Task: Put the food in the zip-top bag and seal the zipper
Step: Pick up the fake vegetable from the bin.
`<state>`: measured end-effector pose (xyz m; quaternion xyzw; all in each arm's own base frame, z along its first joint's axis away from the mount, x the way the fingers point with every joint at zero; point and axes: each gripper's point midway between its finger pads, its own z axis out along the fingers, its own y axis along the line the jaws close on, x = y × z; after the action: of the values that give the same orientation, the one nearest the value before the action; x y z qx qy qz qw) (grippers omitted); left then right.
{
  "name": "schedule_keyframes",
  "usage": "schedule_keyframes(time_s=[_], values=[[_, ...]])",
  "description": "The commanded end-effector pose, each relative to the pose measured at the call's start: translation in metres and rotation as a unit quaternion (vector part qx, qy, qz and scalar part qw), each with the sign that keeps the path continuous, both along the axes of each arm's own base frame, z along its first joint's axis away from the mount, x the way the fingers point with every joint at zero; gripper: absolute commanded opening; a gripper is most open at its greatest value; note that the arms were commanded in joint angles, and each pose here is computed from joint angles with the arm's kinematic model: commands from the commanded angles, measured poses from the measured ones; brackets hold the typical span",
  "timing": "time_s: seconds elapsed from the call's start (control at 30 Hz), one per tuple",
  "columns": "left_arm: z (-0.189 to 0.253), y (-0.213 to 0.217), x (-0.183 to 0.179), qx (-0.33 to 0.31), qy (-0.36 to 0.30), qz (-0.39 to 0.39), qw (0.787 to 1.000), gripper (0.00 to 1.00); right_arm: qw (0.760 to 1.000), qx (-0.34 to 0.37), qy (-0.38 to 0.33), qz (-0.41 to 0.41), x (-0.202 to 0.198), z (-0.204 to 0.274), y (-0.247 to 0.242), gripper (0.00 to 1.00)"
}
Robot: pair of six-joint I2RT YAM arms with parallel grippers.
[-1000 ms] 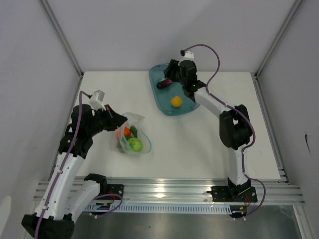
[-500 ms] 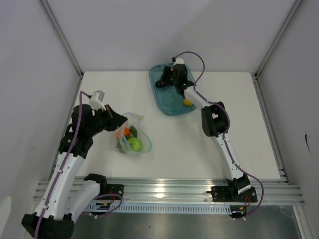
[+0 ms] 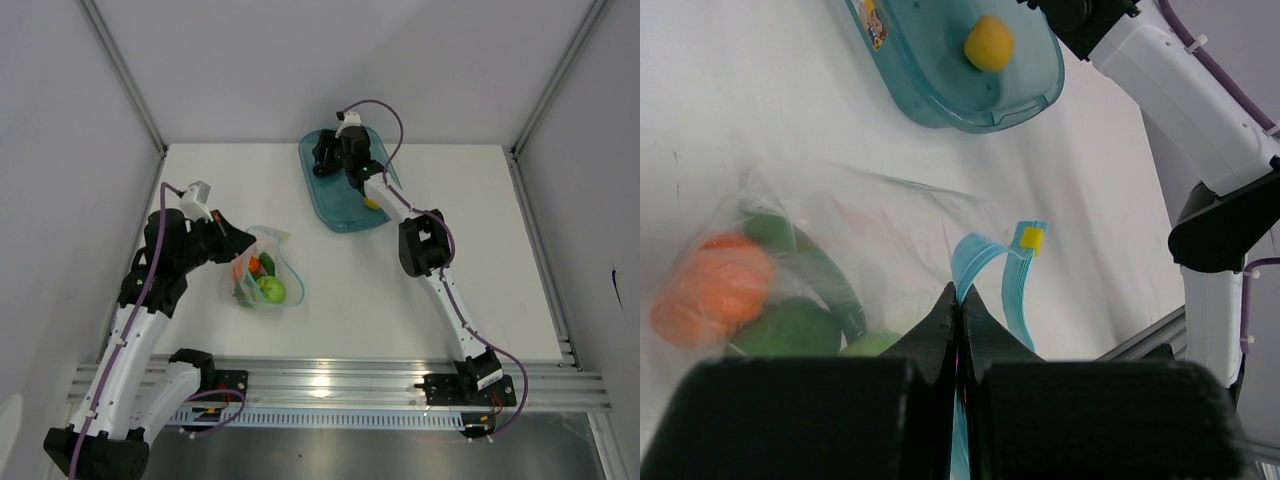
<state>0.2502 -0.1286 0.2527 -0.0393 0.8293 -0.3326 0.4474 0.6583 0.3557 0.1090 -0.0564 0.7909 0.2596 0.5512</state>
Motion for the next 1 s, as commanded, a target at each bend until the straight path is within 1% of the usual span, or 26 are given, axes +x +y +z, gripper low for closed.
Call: schedule_keyframes(time_s=[0.0,0.03,0.1,0.27,0.4,0.47,0.5,0.53,0.57,0.6,0.63,0.67,0.73,0.77,0.8,0.83,0.87,0.9,0.97], values=[[0.010,0.000,0.001,-0.001,-0.021,-0.002,1.000,0.01,1.000,0.008,-0.020,0.018,0.004,0.001,0.009,0.66],[0.011,0.001,0.001,-0.002,-0.022,-0.002,1.000,0.01,1.000,0.009,-0.020,0.018,0.005,0.000,0.009,0.66],[0.011,0.000,0.001,-0.004,-0.022,-0.002,1.000,0.00,1.000,0.009,0.004,0.019,0.002,-0.014,0.008,0.66],[0.012,0.000,-0.002,-0.005,-0.024,-0.003,1.000,0.01,1.000,0.009,0.014,0.014,0.004,-0.019,0.003,0.66],[0.011,0.000,-0.004,-0.007,-0.022,-0.005,1.000,0.00,0.999,-0.014,0.041,0.012,-0.003,-0.030,-0.005,0.65],[0.012,-0.001,-0.005,-0.009,-0.026,-0.007,1.000,0.00,0.998,-0.023,0.055,0.009,-0.007,-0.027,-0.012,0.65],[0.011,-0.001,-0.006,-0.011,-0.025,-0.008,1.000,0.01,0.998,-0.025,0.055,0.010,-0.011,-0.010,-0.016,0.65],[0.011,-0.002,-0.007,-0.011,-0.026,-0.009,1.000,0.00,0.997,-0.037,0.073,0.011,-0.018,-0.023,-0.021,0.65],[0.011,-0.002,-0.008,-0.012,-0.026,-0.010,1.000,0.01,0.996,-0.041,0.076,0.009,-0.020,-0.019,-0.028,0.65],[0.013,-0.002,-0.010,-0.014,-0.028,-0.012,0.999,0.01,0.996,-0.045,0.079,0.008,-0.023,-0.014,-0.031,0.65],[0.014,-0.003,-0.011,-0.014,-0.030,-0.013,0.999,0.01,0.997,-0.047,0.065,0.009,-0.026,0.011,-0.036,0.65],[0.014,-0.003,-0.012,-0.015,-0.031,-0.015,0.999,0.01,0.996,-0.055,0.076,0.014,-0.033,0.007,-0.039,0.65],[0.015,-0.003,-0.014,-0.017,-0.034,-0.015,0.999,0.01,0.994,-0.070,0.083,0.018,-0.045,0.020,-0.046,0.64],[0.013,-0.003,-0.015,-0.018,-0.033,-0.016,0.999,0.00,0.996,-0.067,0.059,0.021,-0.054,0.060,-0.050,0.64],[0.013,-0.004,-0.015,-0.020,-0.033,-0.016,0.999,0.01,0.994,-0.080,0.075,0.019,-0.068,0.044,-0.055,0.65],[0.010,-0.005,-0.015,-0.022,-0.031,-0.019,0.999,0.01,0.995,-0.078,0.063,0.017,-0.077,0.054,-0.058,0.65],[0.010,-0.005,-0.016,-0.024,-0.032,-0.020,0.999,0.01,0.998,-0.053,0.009,0.011,-0.086,0.110,-0.062,0.66],[0.009,-0.006,-0.015,-0.027,-0.029,-0.021,0.999,0.01,0.997,-0.065,0.032,0.005,-0.101,0.087,-0.071,0.67],[0.008,-0.007,-0.014,-0.029,-0.030,-0.024,0.999,0.00,0.998,-0.060,0.025,0.001,-0.115,0.110,-0.079,0.68]])
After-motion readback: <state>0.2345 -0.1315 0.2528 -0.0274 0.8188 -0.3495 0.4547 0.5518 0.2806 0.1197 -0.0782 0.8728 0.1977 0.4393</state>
